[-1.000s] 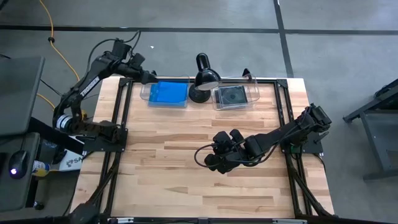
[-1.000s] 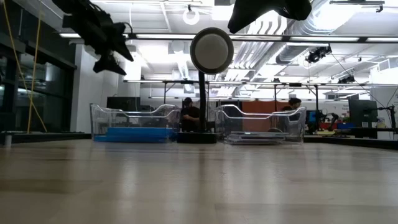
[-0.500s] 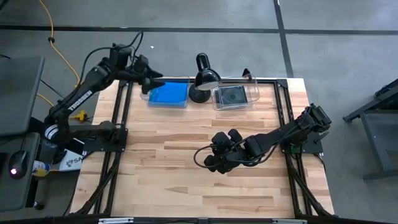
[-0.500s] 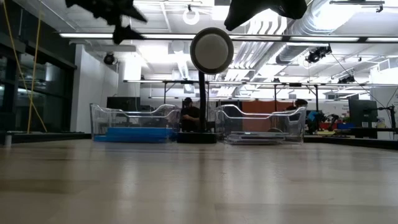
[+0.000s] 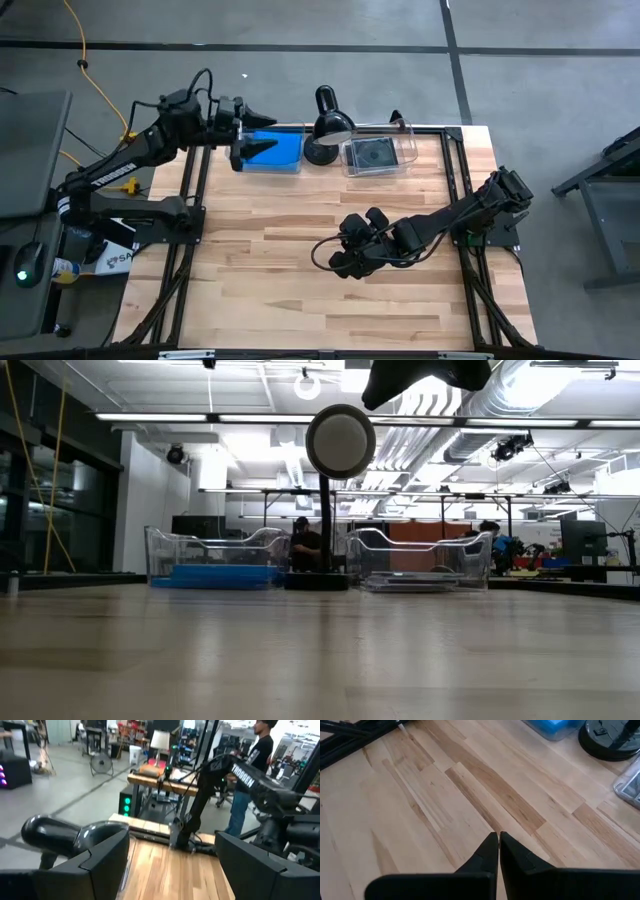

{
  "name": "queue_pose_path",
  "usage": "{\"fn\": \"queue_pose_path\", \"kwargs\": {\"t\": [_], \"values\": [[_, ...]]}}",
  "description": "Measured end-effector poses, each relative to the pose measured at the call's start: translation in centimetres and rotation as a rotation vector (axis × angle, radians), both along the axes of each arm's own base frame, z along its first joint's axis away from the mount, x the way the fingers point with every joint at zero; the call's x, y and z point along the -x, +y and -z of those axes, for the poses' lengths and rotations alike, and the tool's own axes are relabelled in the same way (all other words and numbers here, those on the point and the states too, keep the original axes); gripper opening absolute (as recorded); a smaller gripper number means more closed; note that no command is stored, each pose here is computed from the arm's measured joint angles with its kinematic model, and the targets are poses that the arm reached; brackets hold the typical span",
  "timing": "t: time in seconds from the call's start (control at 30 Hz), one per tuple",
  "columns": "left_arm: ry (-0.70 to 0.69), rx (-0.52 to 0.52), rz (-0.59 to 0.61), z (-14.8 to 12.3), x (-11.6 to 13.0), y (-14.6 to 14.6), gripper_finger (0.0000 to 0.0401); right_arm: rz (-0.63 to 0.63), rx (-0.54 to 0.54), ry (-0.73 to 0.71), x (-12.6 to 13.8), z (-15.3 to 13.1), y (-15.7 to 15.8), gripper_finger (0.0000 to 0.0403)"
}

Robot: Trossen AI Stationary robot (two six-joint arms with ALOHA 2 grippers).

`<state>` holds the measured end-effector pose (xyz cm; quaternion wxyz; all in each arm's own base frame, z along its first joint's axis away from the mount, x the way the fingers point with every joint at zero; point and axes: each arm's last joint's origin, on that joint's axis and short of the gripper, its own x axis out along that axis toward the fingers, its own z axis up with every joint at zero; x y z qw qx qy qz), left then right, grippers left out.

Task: Pick & place jewel cases by type
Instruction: Return to Home Position

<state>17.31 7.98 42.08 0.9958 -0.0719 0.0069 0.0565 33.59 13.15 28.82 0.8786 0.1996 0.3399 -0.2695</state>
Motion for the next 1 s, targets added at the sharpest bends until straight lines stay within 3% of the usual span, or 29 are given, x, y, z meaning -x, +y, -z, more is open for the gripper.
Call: {"fn": "queue_pose_path", "kwargs": {"t": [0.23, 0.47, 0.7, 0.83, 1.0], "values": [[-0.07, -0.045, -0.011, -1.2, 1.4, -2.3, 0.0291, -0.016, 0.009, 0.008, 0.0, 0.0, 0.0, 0.0], [-0.131, -0.17, -0.006, -2.2, 3.3, -4.4, 0.0291, -0.017, 0.007, 0.005, 0.0, 0.0, 0.0, 0.0], [-0.147, -0.225, 0.05, -2.4, 3.5, -6.6, 0.0287, -0.019, -0.008, -0.026, -0.3, -0.2, 0.1, 0.0], [-0.106, -0.273, 0.1, -1.9, 2.8, -8.2, 0.0256, -0.056, 0.007, -0.05, -0.6, -0.4, 0.3, 0.0], [-0.012, -0.357, 0.057, -1.1, 3.1, -9.3, 0.0179, -0.101, 0.016, -0.084, -0.2, -1.6, 0.2, 0.0]]}}
